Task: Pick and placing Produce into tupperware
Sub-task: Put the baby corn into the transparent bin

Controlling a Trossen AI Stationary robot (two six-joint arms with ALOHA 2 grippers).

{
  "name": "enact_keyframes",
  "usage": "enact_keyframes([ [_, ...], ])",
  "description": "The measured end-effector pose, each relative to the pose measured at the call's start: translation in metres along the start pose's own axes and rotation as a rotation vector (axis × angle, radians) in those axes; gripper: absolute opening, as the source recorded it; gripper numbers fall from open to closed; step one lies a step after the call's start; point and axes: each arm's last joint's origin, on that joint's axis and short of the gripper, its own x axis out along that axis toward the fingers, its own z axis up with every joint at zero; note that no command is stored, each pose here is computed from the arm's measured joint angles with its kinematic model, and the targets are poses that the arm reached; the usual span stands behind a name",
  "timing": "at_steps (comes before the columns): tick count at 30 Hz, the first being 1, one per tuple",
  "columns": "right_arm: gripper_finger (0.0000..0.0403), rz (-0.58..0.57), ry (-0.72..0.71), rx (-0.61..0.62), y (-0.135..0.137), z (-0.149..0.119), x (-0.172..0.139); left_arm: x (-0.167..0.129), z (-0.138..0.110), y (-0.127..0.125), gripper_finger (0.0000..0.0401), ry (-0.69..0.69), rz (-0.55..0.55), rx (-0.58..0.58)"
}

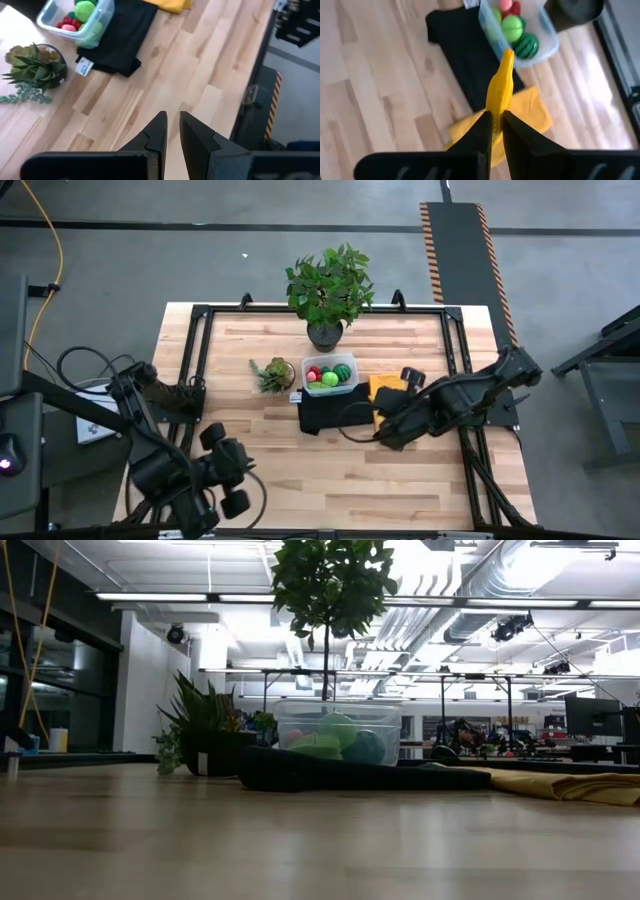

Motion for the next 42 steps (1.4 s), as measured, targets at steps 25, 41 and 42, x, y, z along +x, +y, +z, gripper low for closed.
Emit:
enact_keyframes([
  [25,0.0022,0.223,-0.133,0.201,-0.051,-0.088,0.074,0.039,0.052,0.022,0.0042,-0.043,0.137,-0.018],
  [41,0.0022,0.344,-0.265,0.305,-0.080,-0.053,0.118,0.072,0.097,0.061,0.0042,-0.049,0.336,0.111],
  [42,0.0022,0.344,-0.269,0.308,-0.083,-0.052,0.118,0.074,0.100,0.063,0.0042,-0.048,0.343,0.108],
])
